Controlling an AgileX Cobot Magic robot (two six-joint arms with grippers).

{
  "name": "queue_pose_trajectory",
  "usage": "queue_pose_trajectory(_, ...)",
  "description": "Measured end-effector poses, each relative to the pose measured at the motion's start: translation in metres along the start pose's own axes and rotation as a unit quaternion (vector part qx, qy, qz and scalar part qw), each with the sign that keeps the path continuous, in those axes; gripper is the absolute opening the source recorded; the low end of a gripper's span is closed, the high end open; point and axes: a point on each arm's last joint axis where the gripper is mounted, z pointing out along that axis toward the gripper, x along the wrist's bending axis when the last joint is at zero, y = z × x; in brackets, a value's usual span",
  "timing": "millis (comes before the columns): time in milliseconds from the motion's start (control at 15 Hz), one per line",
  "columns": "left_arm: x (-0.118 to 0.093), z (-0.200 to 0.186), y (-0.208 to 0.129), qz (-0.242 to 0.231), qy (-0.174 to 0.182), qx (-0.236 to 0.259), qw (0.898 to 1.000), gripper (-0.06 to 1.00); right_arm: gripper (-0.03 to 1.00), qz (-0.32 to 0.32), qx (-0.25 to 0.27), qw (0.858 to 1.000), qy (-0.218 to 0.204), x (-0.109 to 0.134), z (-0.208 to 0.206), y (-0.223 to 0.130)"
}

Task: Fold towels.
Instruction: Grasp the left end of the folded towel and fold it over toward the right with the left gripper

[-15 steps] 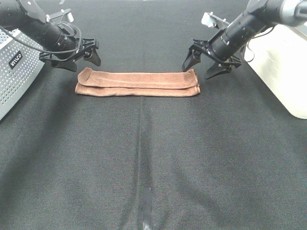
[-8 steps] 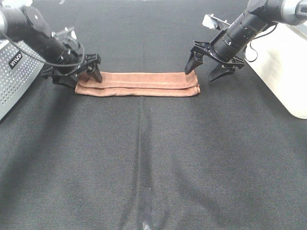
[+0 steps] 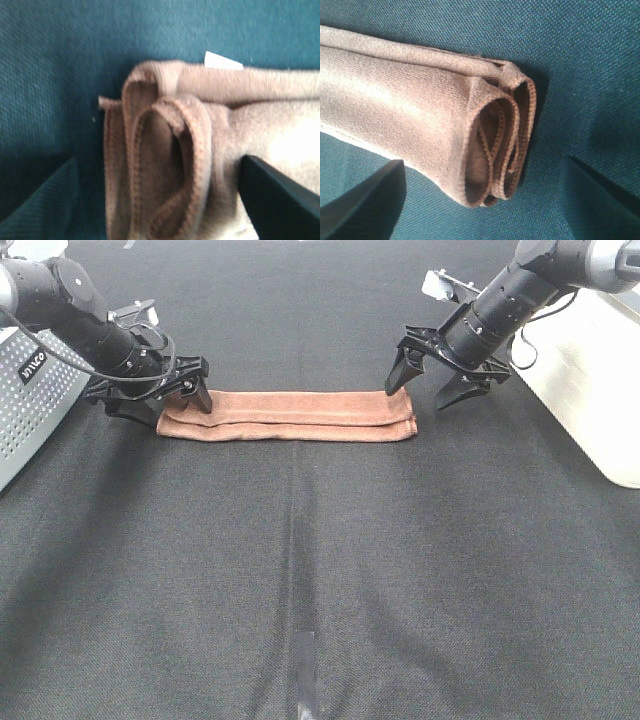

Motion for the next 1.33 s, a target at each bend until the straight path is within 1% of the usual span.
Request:
queue_pose_trajectory(67,0.001,0.002,-0.001,-0.001,0.001,0.000,1.000,0.77,0.78,0.000,0.000,1.000,0.000,0.000,0.000,0.000)
queue_pose_trajectory(200,0.002,0.005,-0.001,-0.002,0.000,0.000,1.000,0.62,0.78,0.000,0.000,1.000,0.000,0.000,0.000,0.000)
queue_pose_trajectory(267,0.002,0.007,-0.002,-0.006,-0.002,0.002,1.000,0.51,0.78,0.000,0.000,1.000,0.000,0.000,0.000,0.000)
queue_pose_trajectory(333,0.002,0.009,-0.003,-0.010,-0.005,0.003,1.000,0.33,0.78,0.000,0.000,1.000,0.000,0.000,0.000,0.000)
queue_pose_trajectory(400,0.002,0.009,-0.003,-0.013,-0.007,0.004,1.000,0.18,0.78,0.000,0.000,1.000,0.000,0.000,0.000,0.000)
queue_pose_trajectory(467,0.002,0.009,-0.003,-0.013,-0.008,0.004,1.000,0.07,0.78,0.000,0.000,1.000,0.000,0.000,0.000,0.000)
queue_pose_trajectory(667,0.002,0.009,-0.003,-0.012,-0.006,0.004,1.000,0.06,0.78,0.000,0.000,1.000,0.000,0.000,0.000,0.000)
queue_pose_trajectory(800,0.001,0.002,-0.001,0.007,0.005,0.010,1.000,0.06,0.78,0.001,-0.001,1.000,0.000,0.001,-0.002,0.000)
queue_pose_trajectory(867,0.000,-0.005,0.002,0.024,0.014,0.013,1.000,0.06,0.78,0.002,-0.004,1.000,0.000,0.003,-0.006,0.002)
queue_pose_trajectory(1000,-0.003,-0.033,0.017,0.056,0.037,0.011,0.998,0.06,0.78,0.006,-0.015,1.000,0.001,0.007,-0.017,0.005)
queue_pose_trajectory(1133,-0.008,-0.057,0.028,0.064,0.050,0.020,0.996,0.06,0.78,0.009,-0.012,1.000,0.004,0.012,-0.027,0.005)
queue_pose_trajectory(1200,-0.014,-0.065,0.031,0.062,0.047,0.025,0.997,0.06,0.78,0.012,-0.008,1.000,0.006,0.013,-0.029,0.005)
queue_pose_trajectory(1267,-0.024,-0.070,0.032,0.064,0.042,0.029,0.997,0.06,0.78,0.013,-0.006,1.000,0.007,0.015,-0.032,0.005)
queue_pose_trajectory(1333,-0.038,-0.073,0.033,0.065,0.029,0.027,0.997,0.06,0.78,0.013,-0.003,1.000,0.008,0.016,-0.035,0.004)
